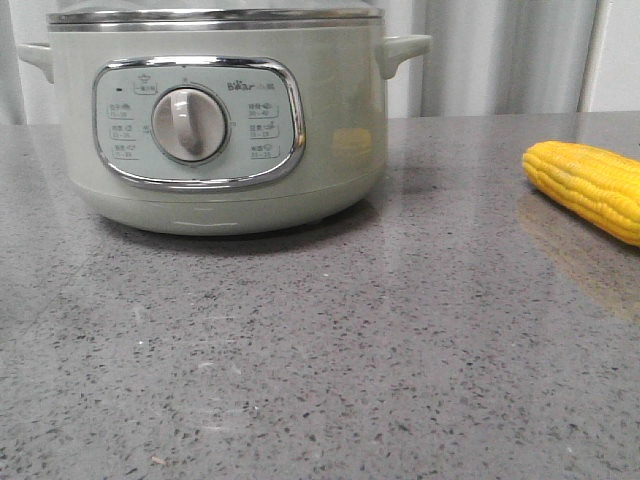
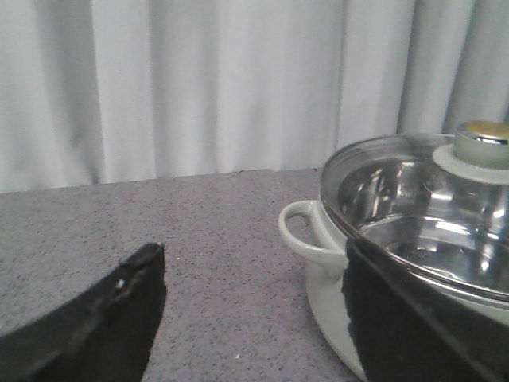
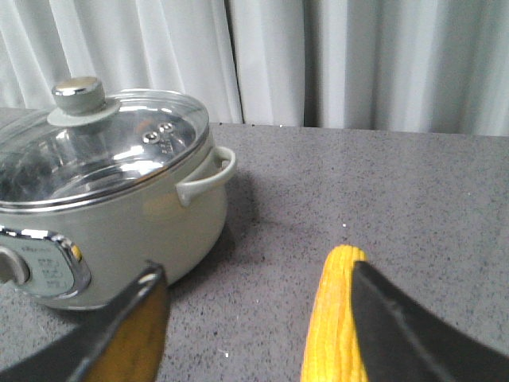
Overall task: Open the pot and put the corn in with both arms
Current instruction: 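Reach the left gripper over the pot and grasp the glass lid's knob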
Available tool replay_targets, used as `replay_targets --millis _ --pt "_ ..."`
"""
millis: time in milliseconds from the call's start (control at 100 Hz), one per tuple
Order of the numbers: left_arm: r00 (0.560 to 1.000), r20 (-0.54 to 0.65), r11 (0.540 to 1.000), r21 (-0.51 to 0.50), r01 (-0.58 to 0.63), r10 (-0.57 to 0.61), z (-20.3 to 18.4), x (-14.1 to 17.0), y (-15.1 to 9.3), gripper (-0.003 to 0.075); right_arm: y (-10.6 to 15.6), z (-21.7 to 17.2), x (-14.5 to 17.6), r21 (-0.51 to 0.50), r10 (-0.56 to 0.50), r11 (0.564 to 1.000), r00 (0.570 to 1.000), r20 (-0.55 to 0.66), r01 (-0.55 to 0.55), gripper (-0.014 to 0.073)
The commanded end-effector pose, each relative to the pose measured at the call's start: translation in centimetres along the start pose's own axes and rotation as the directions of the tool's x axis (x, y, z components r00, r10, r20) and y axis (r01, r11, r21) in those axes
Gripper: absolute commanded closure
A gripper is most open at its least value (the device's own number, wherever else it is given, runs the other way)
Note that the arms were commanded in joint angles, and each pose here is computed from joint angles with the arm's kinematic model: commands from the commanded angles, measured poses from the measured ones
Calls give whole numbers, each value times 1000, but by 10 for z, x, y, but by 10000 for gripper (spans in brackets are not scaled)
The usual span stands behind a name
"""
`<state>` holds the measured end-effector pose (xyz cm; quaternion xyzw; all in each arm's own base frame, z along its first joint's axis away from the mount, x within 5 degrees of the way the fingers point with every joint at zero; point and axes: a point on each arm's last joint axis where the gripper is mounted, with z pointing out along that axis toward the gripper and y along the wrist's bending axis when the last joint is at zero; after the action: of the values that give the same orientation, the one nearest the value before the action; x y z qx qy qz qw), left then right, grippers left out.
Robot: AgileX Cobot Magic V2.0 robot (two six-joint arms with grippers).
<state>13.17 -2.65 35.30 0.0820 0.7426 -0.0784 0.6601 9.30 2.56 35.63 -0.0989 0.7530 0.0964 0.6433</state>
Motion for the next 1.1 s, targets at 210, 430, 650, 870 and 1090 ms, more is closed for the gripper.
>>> replay_targets --millis 210,430,650,870,1090 --pt "980 190 983 162 -87 55 57 -47 -43 247 -4 5 -21 30 -14 999 998 67 13 137" --pt "977 211 966 241 -94 43 106 -57 -84 226 -3 5 -21 28 -14 1000 998 64 13 137" --pt "990 140 968 250 -18 -17 157 -56 -104 226 -3 5 -21 27 -14 1000 998 62 13 137" --pt "995 95 969 247 -11 -13 187 -46 -114 226 -3 5 -20 23 -14 1000 999 51 13 137" --pt "999 53 970 244 -11 -2 200 -31 -118 227 -3 5 -19 20 -14 1000 999 42 13 137"
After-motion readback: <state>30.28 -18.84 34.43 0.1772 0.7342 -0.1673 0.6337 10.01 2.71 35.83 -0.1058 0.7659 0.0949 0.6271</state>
